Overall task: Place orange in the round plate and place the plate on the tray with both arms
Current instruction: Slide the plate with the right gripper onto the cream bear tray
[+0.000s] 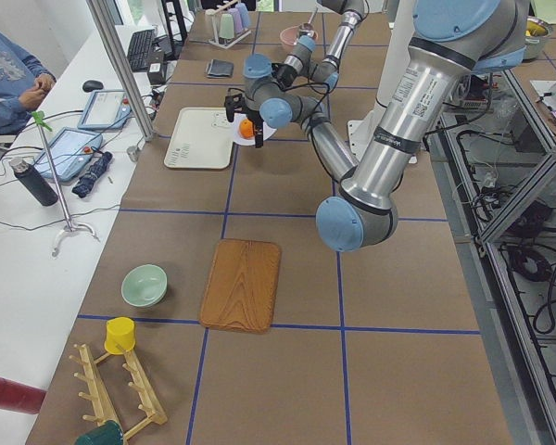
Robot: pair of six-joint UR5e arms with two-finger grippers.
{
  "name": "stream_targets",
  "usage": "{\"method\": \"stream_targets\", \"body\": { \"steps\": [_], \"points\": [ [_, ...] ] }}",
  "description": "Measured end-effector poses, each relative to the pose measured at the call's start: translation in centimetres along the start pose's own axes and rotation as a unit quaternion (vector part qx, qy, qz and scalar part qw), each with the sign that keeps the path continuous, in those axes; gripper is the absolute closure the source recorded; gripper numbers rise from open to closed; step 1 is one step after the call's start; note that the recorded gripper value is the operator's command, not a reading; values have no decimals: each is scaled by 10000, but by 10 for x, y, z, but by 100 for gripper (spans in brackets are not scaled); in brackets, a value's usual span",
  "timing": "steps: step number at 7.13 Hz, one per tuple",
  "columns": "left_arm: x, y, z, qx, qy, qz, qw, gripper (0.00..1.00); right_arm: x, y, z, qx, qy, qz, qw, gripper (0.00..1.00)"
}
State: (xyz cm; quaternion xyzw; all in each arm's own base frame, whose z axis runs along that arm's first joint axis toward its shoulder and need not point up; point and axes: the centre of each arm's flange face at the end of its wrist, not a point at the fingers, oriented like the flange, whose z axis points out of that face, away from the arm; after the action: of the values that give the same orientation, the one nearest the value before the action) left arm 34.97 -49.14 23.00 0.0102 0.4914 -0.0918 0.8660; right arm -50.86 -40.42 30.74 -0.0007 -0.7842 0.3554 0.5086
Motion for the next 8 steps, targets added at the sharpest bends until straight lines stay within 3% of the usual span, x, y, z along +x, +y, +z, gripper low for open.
{"method": "stream_targets", "body": {
  "steps": [2,5,8],
  "points": [
    [-8,-11,-11,126,-2,-72,9999,2,5,-18,38,761,-71,35,9971,100],
    [-20,-16,-24,241,7,-139,9996,2,-16,-43,86,2012,50,115,9795,100],
    [-25,-13,-27,255,13,-142,9996,2,-18,-49,126,2661,168,207,9636,100]
  ]
}}
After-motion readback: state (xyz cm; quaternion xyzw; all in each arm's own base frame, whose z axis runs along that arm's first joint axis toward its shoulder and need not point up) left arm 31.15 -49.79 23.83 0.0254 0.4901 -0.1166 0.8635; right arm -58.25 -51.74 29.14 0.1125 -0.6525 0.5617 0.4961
